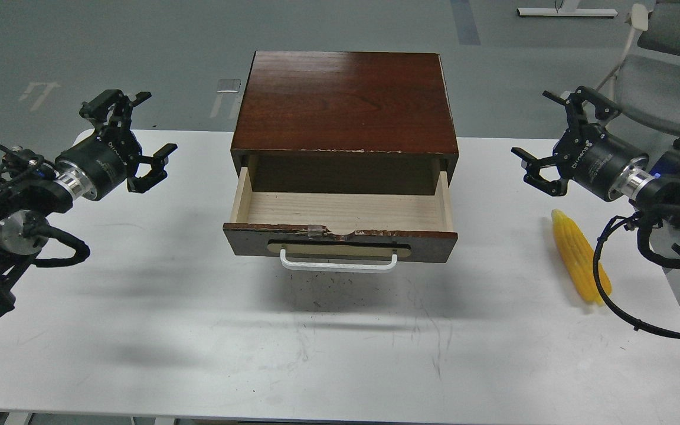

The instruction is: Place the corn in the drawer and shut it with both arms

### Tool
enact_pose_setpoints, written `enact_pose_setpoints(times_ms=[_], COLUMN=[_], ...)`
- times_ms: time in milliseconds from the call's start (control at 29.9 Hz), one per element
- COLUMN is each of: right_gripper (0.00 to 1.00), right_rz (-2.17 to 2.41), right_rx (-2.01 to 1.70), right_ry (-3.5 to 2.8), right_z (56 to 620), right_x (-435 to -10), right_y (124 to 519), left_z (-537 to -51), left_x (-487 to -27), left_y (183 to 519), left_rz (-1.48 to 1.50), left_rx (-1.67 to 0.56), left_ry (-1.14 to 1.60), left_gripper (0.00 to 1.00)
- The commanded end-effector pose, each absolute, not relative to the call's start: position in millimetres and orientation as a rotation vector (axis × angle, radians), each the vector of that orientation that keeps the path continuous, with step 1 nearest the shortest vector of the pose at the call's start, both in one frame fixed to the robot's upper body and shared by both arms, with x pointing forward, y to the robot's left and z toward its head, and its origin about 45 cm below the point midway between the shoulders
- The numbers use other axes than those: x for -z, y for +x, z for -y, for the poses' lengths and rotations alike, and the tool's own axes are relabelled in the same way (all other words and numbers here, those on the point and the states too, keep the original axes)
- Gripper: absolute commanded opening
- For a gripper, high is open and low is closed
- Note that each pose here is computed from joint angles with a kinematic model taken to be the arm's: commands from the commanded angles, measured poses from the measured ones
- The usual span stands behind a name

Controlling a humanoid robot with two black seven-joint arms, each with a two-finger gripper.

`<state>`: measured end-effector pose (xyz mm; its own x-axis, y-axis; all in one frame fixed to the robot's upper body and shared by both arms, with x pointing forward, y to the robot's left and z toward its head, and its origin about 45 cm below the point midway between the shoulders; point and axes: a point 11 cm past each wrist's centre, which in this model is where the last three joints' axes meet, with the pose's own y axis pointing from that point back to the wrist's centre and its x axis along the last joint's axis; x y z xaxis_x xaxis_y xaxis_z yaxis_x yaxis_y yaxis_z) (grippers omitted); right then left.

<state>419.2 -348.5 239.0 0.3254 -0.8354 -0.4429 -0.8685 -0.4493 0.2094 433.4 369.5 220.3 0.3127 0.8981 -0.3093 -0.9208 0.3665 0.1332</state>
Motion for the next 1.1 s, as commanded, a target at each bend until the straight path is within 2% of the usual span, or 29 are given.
enact_pose_setpoints(times_ms=[0, 1071], right_gripper=[1.0, 1.0], right_rz=[-1.614, -1.716], right_rx=[-0.773, -0.703], right_ry=[-2.502, -2.511], right_z=[349, 360], right_x=[-238, -244], right_y=[420, 423], left_z=[-370, -362], left_x=[-220, -226], left_y=[433, 435], left_rz=[-0.357, -0.346], left_rx=[-1.203, -1.19], left_ry=[-0.071, -0.076], left_gripper=[0.98, 0.98])
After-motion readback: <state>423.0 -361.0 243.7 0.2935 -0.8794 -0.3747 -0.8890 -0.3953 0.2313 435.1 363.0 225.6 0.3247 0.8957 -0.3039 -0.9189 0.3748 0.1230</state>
